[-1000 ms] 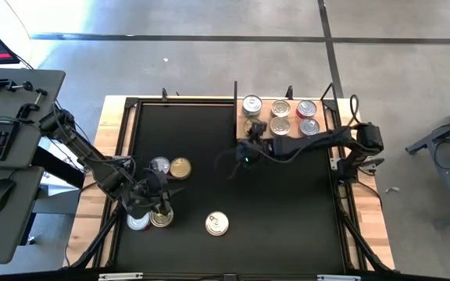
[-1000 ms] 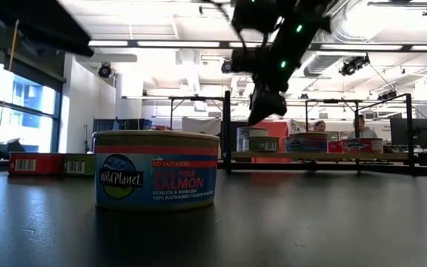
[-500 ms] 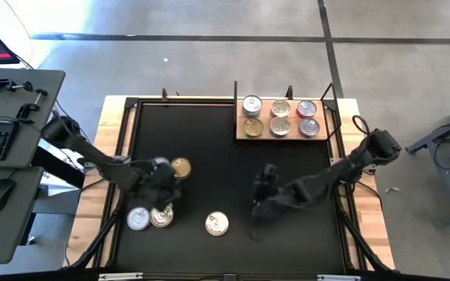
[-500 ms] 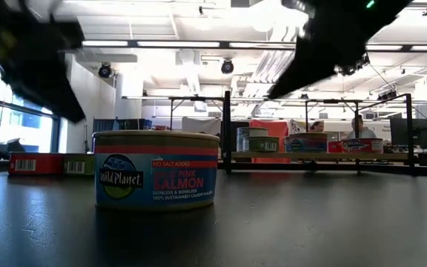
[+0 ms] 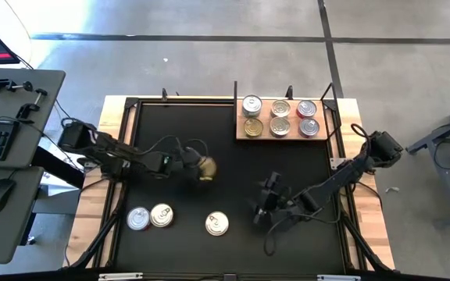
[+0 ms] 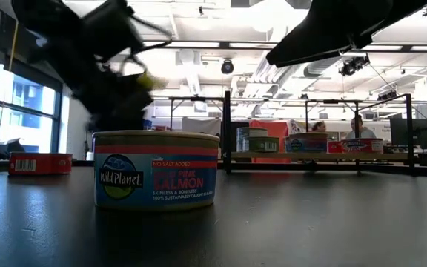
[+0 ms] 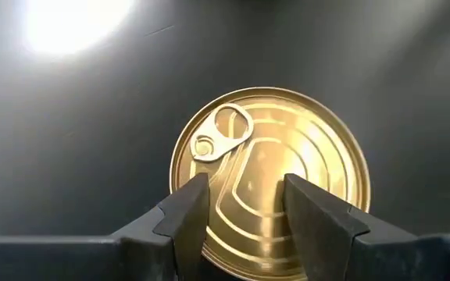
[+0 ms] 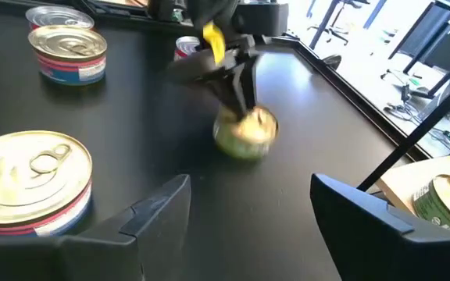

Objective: Stack canned seafood by type on shelf
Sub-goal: Stack the green tuna can on top of the other green tuna can on the shelf

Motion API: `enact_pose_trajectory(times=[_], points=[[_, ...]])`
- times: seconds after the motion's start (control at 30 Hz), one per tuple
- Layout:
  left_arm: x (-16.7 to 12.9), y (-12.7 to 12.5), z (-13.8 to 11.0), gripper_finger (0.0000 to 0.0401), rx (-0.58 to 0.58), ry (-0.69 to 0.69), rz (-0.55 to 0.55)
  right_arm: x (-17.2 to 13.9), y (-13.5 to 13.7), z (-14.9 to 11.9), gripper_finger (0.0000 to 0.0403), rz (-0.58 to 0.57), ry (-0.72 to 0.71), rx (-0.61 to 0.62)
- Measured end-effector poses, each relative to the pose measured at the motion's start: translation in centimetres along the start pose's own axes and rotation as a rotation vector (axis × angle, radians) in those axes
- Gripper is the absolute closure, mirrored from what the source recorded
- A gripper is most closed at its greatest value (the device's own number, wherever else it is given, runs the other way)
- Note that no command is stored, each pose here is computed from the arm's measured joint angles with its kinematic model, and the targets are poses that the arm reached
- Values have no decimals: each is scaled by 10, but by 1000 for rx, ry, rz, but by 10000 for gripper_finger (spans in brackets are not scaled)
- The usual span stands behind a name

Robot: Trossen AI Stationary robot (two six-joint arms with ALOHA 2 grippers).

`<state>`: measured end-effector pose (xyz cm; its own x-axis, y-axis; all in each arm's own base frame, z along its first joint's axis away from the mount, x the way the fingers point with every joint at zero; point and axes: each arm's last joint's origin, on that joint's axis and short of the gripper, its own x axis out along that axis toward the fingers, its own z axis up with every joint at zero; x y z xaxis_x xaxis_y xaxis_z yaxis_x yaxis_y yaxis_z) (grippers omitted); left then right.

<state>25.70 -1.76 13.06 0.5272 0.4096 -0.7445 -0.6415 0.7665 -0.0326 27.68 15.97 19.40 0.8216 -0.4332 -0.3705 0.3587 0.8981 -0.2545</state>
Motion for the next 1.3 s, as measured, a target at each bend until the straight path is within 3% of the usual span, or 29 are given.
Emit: enact_pose_trajectory(times=[0.13,0.23,0.43,0.57,0.67,0.87,1.1,1.2,1.3], points=[[-2,-27,17,240,145,-108,-395,2,-2,0,147,-8,2,2],[-19,-45,31,240,233,-166,-522,2,-2,0,147,-8,3,2],[-39,-62,25,240,444,-175,-445,2,-1,0,147,3,7,29],[-35,-72,17,240,574,-213,-468,3,1,-5,147,147,95,4],[-25,-80,19,240,597,-273,-528,2,0,-15,147,241,218,-1],[6,-107,28,240,811,-282,-514,3,-13,-34,147,103,408,143],[37,-141,36,240,1095,-113,-447,4,-7,-35,147,106,380,167],[42,-150,41,249,1152,-73,-431,-2,1,-31,147,145,300,104],[44,-156,44,283,1184,-77,-427,-10,9,-28,147,146,220,14]])
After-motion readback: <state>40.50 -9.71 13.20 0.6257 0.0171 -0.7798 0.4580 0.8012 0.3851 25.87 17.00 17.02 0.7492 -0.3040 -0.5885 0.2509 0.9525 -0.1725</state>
